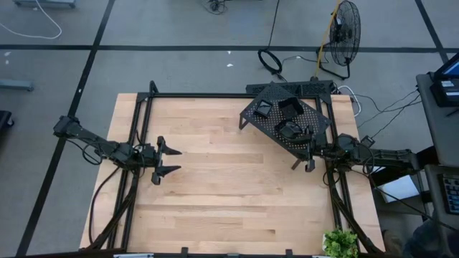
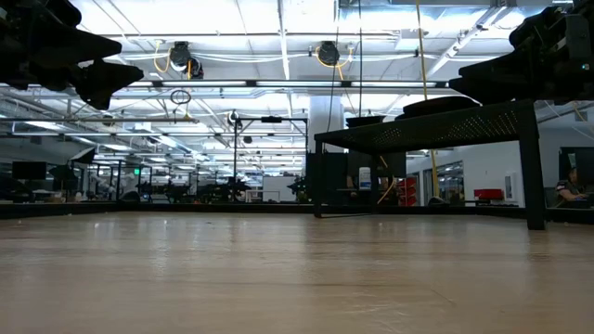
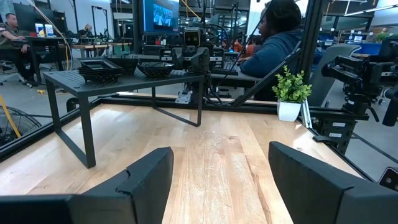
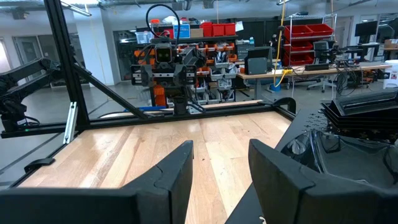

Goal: Pick & Place Mini shaped plates
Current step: Return to Home Position

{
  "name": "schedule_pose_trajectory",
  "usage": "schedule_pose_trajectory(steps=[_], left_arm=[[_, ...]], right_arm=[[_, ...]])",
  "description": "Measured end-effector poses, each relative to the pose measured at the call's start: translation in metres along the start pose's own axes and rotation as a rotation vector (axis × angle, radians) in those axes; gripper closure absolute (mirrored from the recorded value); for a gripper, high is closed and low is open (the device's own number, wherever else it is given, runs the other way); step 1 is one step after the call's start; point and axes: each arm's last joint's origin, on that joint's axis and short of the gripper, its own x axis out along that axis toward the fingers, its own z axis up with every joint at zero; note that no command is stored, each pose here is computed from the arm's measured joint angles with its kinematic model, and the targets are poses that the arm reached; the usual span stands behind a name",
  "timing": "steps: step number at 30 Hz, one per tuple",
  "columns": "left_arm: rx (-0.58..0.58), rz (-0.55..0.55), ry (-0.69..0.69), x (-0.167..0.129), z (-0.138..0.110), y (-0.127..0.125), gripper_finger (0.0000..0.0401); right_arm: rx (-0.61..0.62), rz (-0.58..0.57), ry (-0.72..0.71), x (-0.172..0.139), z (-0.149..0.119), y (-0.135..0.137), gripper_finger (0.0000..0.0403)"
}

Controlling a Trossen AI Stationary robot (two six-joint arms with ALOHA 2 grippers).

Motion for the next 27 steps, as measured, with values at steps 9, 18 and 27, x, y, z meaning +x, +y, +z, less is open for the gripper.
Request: schedule_pose_trajectory(steps=[9, 18, 27], left_arm=[[0.000, 0.000, 0.000, 0.0000, 0.0000, 0.0000, 0.0145], [0.000, 0.000, 0.000, 0.0000, 0.0000, 0.0000, 0.0151], [0.000, 0.000, 0.000, 0.0000, 0.0000, 0.0000, 0.0133]], right_arm=[[0.000, 0.000, 0.000, 0.0000, 0.0000, 0.0000, 0.0259], [0.000, 0.000, 0.000, 0.0000, 0.0000, 0.0000, 0.0259], [0.000, 0.001, 0.000, 0.0000, -0.0001, 0.0000, 0.0258]])
